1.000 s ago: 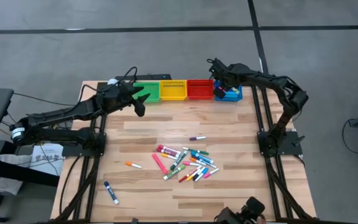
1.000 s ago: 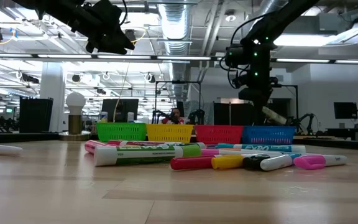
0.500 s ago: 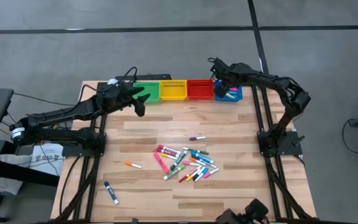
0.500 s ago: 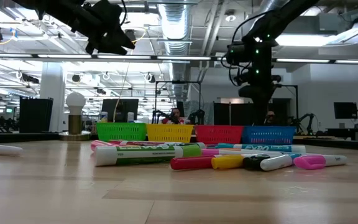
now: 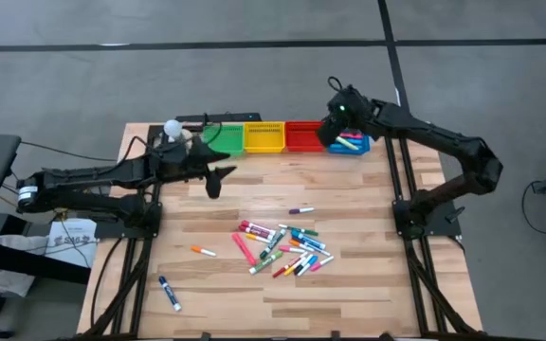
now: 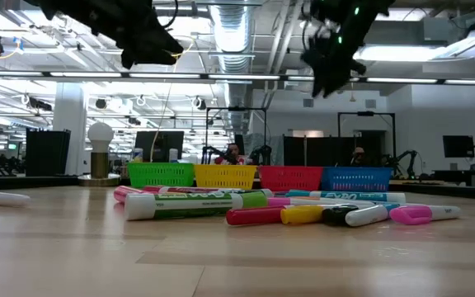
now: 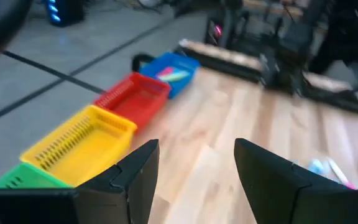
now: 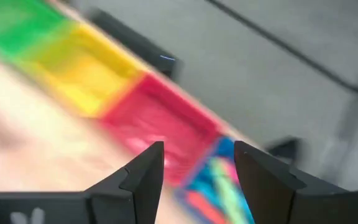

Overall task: Pick & Place Markers
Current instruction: Put the pink highlighter pen into the blue basket

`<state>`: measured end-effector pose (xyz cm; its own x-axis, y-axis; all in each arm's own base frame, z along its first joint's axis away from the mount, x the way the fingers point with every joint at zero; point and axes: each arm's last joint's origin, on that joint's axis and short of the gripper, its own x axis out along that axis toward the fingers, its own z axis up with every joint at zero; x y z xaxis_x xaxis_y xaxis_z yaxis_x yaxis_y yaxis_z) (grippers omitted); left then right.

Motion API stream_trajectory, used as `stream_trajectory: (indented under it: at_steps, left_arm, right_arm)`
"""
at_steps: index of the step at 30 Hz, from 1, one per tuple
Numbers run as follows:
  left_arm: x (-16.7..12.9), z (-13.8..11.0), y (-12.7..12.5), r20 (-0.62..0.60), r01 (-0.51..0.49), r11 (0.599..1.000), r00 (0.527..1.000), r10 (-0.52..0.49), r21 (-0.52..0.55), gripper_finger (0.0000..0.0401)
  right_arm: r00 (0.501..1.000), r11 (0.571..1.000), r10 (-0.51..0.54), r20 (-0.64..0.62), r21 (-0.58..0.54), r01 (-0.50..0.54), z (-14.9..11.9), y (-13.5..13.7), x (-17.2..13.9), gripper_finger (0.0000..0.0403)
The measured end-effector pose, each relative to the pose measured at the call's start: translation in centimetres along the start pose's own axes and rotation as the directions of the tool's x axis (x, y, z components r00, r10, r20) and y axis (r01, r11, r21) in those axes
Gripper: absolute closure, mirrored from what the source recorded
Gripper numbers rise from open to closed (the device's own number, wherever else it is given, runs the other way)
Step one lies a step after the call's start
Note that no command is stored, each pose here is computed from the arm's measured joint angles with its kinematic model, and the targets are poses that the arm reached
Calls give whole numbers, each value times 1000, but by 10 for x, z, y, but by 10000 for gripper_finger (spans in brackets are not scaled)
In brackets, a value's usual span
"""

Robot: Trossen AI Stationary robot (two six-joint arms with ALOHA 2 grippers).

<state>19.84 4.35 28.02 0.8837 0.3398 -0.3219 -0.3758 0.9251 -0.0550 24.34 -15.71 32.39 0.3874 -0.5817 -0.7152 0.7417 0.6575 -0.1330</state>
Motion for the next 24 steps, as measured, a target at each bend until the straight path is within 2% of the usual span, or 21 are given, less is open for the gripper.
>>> stream_trajectory:
  at_steps: [4,7,12,16,21,24]
  left_arm:
    - [-3,-11,-12,-104,82,996,992,-77,42,193]
    - [-5,-20,-17,-189,130,990,975,-119,47,193]
    - [-8,-22,-27,-206,176,982,961,-185,-60,193]
    - [-13,-25,-42,-221,254,959,936,-276,-123,193]
    - [-24,-30,-66,-240,362,926,894,-378,-107,193]
    - [-30,-32,-77,-243,400,913,881,-406,-75,193]
  right_arm:
    - [977,977,212,27,5,-212,-5,30,-28,221]
    - [951,951,308,30,-19,-307,-14,61,-47,221]
    - [929,930,368,44,-44,-366,-36,109,-76,221]
    - [908,909,414,63,-80,-409,-57,143,-99,221]
    - [892,891,447,69,-117,-438,-88,174,-126,221]
    - [880,880,468,76,-130,-457,-105,192,-137,221]
